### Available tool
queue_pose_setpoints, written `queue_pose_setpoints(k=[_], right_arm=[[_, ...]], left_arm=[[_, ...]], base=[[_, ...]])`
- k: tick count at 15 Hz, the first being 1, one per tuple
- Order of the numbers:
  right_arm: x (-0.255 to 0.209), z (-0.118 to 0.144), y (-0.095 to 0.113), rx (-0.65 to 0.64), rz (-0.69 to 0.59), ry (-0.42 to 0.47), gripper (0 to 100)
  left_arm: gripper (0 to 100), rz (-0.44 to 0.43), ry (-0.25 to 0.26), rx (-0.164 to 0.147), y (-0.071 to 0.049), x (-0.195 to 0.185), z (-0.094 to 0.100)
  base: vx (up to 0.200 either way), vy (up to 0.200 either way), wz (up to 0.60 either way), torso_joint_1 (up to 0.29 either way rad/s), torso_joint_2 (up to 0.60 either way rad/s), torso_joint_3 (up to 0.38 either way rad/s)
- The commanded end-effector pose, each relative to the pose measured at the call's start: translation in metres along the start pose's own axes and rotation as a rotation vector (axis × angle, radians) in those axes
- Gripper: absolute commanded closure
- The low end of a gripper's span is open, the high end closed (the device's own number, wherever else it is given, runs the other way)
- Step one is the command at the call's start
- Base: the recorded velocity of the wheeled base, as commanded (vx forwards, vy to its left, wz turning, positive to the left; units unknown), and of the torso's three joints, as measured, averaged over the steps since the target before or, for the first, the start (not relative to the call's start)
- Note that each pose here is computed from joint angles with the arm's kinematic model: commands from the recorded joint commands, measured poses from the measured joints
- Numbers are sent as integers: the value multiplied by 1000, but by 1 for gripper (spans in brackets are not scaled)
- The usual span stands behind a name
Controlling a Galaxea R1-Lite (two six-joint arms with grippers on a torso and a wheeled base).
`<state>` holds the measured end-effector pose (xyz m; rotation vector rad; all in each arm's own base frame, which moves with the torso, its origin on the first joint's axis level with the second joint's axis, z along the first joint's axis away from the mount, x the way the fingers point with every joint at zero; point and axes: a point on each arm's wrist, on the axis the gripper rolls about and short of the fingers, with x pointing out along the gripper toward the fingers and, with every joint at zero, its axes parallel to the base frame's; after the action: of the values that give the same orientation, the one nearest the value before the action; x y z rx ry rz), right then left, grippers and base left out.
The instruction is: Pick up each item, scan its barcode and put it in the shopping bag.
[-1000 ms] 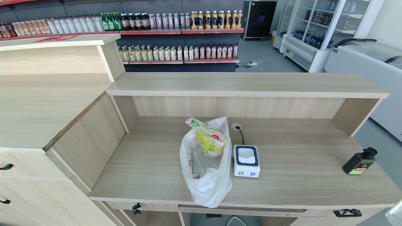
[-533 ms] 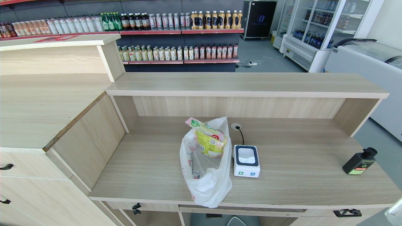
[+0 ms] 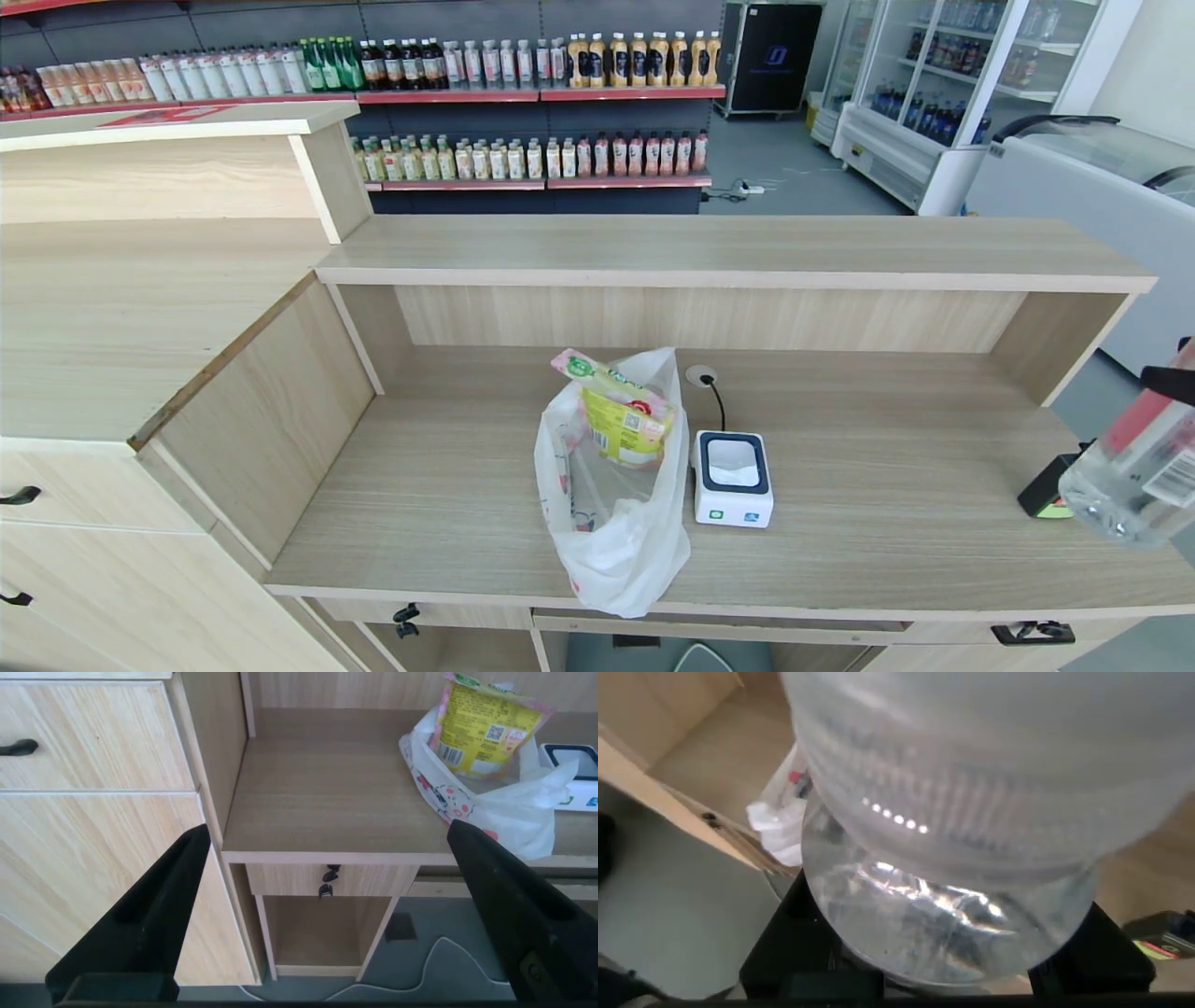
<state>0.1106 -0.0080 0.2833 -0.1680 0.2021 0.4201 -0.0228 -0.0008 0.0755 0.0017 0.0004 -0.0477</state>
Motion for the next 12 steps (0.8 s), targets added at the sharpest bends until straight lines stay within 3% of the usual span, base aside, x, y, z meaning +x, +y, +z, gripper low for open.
queue_pose_setpoints(k=[1,5,7,9,12], right_arm=[[22,-17,-28,-7,-138,73,100],[41,-21,-56,-116,-390,27,100],[47,-29,-59,-201,-400,58,100],[58,-38,-63,-217,-382,78,100],[84,-51,-76,-280,-383,34,100]], left_arm=[[0,0,1,0,0,0,0],[0,0,1,0,0,0,0],[0,0,1,0,0,0,0],[0,0,1,0,0,0,0],[0,0,1,0,0,0,0]], base=[[0,0,0,0,0,0],[0,0,0,0,0,0],[0,0,0,0,0,0],[0,0,600,2,0,2],[0,0,600,1,4,1]])
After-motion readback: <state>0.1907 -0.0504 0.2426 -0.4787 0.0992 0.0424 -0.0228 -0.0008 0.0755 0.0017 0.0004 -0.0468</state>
